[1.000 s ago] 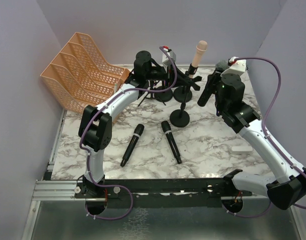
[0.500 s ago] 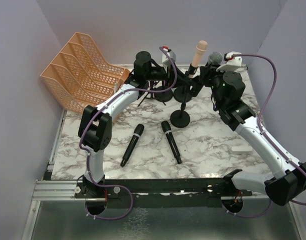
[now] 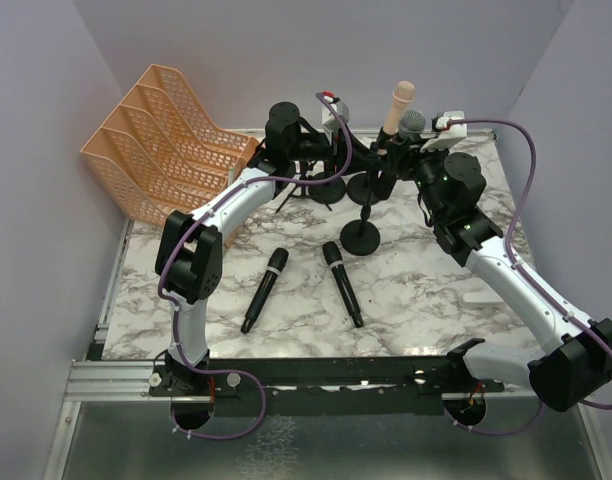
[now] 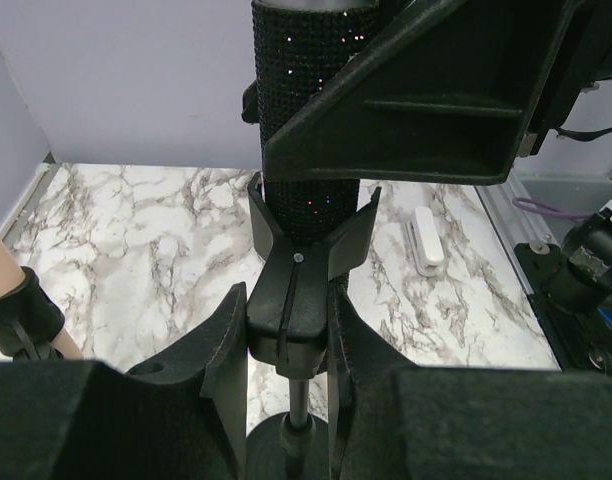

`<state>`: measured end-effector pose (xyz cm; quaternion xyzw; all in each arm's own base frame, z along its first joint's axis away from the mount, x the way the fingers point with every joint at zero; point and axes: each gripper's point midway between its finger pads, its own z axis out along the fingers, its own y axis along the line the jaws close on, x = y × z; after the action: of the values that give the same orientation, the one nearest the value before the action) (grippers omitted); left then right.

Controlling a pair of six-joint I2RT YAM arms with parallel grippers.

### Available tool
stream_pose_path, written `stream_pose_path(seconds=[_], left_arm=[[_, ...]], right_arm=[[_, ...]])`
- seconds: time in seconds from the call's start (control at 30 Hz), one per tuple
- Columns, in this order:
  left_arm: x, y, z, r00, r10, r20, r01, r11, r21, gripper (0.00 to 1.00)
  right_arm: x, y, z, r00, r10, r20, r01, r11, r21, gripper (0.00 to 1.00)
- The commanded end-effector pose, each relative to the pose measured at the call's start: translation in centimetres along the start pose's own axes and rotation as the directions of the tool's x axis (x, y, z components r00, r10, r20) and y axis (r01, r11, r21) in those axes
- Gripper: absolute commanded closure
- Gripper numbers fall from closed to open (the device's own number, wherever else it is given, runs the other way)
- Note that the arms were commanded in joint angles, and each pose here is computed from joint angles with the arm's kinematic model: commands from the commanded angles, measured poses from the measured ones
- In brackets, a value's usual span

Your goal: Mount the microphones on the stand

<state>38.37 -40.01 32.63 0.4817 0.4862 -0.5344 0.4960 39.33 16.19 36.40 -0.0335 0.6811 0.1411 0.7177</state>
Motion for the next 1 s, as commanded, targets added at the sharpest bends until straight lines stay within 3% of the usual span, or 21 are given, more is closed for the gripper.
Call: stream_pose_path(seconds=[0.0,0.17,0.37,0.5,0.8,0.97], left_arm=[[-0.2,-0.6,0.2,1.000,-0.004,-0.002,0.004,1.000,-0.006,1.00],[-0.3,-0.7,0.1,1.000,-0.001,0.000,0.001,1.000,-0.006,1.00],[-0.5,-0.9,0.2,1.000,0.012,-0.001,-0.012,1.000,0.011,0.59],[-0.8,-0.9,0.2,0.999,0.033,0.003,-0.033,0.999,0.012,0.46],[-0.8,-1.0,0.2,0.999,0.040,0.003,-0.040,0.999,0.018,0.34],[-1.2,-0.8,0.0,0.998,0.056,0.007,-0.056,0.998,-0.003,0.25]], right_arm=[[-1.1,3.2,-0.4,0.998,0.042,0.040,-0.035,0.987,-0.158,0.92],[-1.2,3.7,-0.6,0.997,0.062,0.039,-0.054,0.982,-0.179,0.86],[-1.1,3.7,-0.6,0.997,0.074,0.037,-0.067,0.981,-0.180,0.74],[-1.1,3.5,-0.7,0.997,0.072,0.039,-0.065,0.983,-0.171,0.70],[-1.3,3.3,-0.9,0.998,0.062,0.020,-0.058,0.986,-0.158,0.56],[-1.5,2.1,-1.0,0.996,0.091,-0.007,-0.091,0.993,-0.079,0.40]])
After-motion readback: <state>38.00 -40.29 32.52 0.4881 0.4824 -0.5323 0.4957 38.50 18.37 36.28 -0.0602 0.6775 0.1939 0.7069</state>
